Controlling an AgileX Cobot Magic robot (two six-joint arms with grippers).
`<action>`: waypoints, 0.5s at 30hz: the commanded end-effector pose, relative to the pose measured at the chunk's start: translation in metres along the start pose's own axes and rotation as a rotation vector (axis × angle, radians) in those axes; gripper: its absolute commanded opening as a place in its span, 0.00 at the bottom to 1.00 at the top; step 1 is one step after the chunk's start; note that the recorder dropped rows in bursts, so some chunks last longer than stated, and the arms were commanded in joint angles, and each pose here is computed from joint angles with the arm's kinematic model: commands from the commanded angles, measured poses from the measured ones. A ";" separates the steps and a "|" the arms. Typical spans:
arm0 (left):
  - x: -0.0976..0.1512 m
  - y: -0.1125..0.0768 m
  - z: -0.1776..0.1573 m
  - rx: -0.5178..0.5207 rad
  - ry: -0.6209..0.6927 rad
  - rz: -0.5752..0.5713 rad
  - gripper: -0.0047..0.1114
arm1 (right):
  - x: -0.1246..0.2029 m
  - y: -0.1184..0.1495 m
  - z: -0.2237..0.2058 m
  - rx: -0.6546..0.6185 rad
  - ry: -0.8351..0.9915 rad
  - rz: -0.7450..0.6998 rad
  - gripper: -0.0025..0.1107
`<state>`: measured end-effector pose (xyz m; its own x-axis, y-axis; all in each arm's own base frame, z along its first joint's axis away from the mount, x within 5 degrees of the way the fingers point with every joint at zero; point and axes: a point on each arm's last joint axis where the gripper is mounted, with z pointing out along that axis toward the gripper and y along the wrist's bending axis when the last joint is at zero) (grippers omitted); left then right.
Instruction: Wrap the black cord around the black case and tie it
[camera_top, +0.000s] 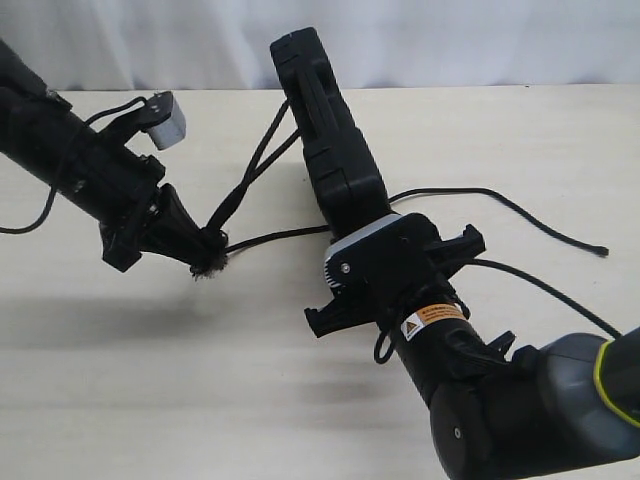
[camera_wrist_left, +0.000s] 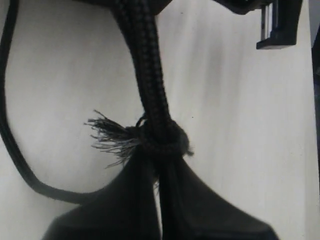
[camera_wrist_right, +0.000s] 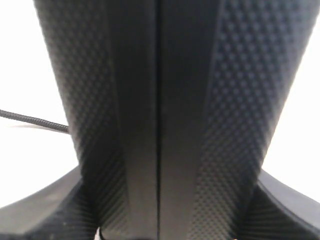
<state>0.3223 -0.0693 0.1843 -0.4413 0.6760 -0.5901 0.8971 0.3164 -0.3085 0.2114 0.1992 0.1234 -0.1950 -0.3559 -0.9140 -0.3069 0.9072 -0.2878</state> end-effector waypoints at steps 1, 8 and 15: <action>-0.008 -0.003 0.006 0.046 0.011 0.013 0.04 | 0.000 0.002 -0.001 -0.041 -0.009 -0.015 0.06; 0.000 -0.005 0.005 0.075 0.109 0.057 0.04 | -0.001 0.003 -0.001 -0.053 -0.017 -0.031 0.06; -0.002 0.013 -0.001 -0.098 0.168 -0.017 0.04 | 0.002 0.005 -0.001 -0.068 0.008 -0.059 0.06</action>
<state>0.3281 -0.0620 0.1743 -0.4384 0.7883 -0.4318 0.8977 0.3603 -0.2537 0.2106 0.2014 0.1229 -0.1698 -0.3966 -0.9021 -0.3484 0.8805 -0.3215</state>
